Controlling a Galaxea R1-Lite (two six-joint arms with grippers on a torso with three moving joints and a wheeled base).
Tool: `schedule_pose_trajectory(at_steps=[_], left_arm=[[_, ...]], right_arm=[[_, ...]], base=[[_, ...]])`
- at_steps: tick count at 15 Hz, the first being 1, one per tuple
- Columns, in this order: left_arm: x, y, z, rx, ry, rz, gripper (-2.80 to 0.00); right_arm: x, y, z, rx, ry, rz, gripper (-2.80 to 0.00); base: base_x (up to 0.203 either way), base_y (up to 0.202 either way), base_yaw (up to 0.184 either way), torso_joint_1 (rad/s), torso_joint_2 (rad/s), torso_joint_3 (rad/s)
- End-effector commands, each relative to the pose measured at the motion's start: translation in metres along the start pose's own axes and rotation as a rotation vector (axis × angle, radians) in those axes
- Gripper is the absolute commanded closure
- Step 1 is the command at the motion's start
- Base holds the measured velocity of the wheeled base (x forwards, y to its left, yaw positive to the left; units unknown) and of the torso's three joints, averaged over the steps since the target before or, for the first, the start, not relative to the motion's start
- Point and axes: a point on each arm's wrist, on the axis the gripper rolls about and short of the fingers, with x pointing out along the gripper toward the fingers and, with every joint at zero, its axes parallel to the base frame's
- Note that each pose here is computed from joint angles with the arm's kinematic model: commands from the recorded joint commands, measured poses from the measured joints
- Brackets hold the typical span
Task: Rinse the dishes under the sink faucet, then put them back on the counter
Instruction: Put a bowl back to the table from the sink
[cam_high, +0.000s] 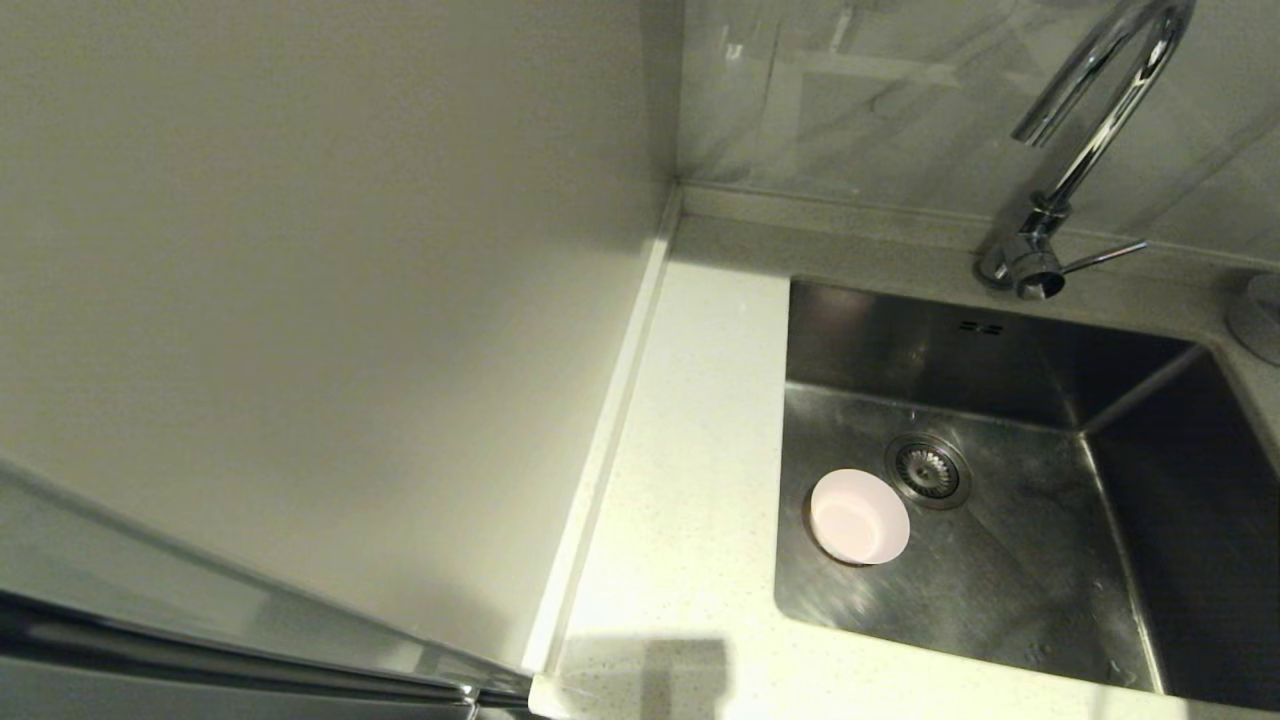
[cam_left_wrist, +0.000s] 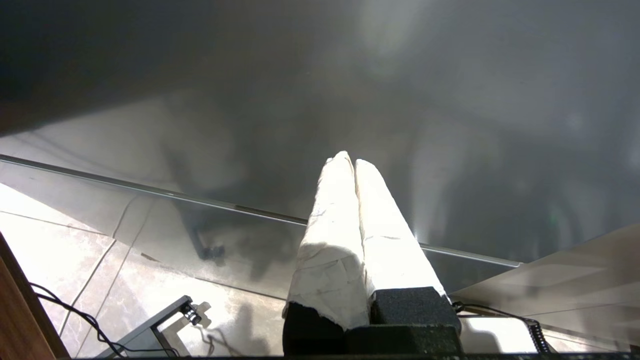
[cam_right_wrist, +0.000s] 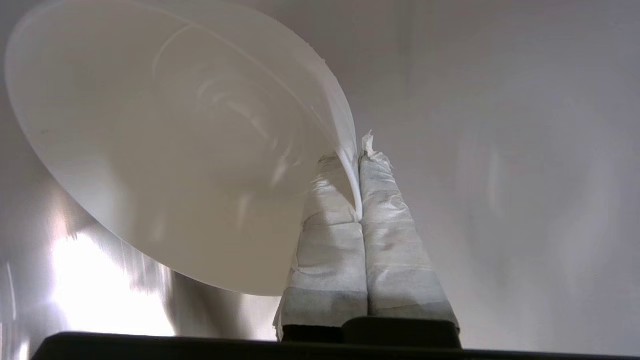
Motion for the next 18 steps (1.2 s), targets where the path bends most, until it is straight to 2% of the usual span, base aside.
schedule_pose_trajectory(at_steps=[1,2,4,6,8,12,18], left_arm=[[0.0,0.0,0.0,-0.001,-0.003,0.0,0.0],[0.0,0.0,0.0,-0.001,-0.003,0.0,0.0],[0.0,0.0,0.0,0.001,-0.003,0.0,0.0],[0.0,0.0,0.0,-0.001,-0.003,0.001,0.0],[0.0,0.0,0.0,-0.001,-0.003,0.0,0.0],[0.0,0.0,0.0,-0.001,-0.003,0.0,0.0],[0.0,0.0,0.0,-0.001,-0.003,0.0,0.0]], right_arm=[[0.01,-0.015,-0.044,-0.031,0.418,-0.026,0.0],[0.018,-0.017,-0.054,-0.032,0.511,-0.021,0.0],[0.039,-0.019,-0.069,-0.02,0.622,-0.025,0.0],[0.059,-0.017,-0.074,0.005,0.659,-0.034,0.0],[0.078,-0.015,-0.074,0.013,0.654,-0.037,0.0],[0.116,-0.009,-0.078,0.017,0.585,-0.038,0.0],[0.144,0.019,-0.081,-0.013,0.563,0.014,0.0]], base=[[0.0,0.0,0.0,0.0,0.0,0.0],[0.0,0.0,0.0,0.0,0.0,0.0],[0.0,0.0,0.0,0.0,0.0,0.0],[0.0,0.0,0.0,0.0,0.0,0.0],[0.0,0.0,0.0,0.0,0.0,0.0],[0.0,0.0,0.0,0.0,0.0,0.0],[0.0,0.0,0.0,0.0,0.0,0.0]])
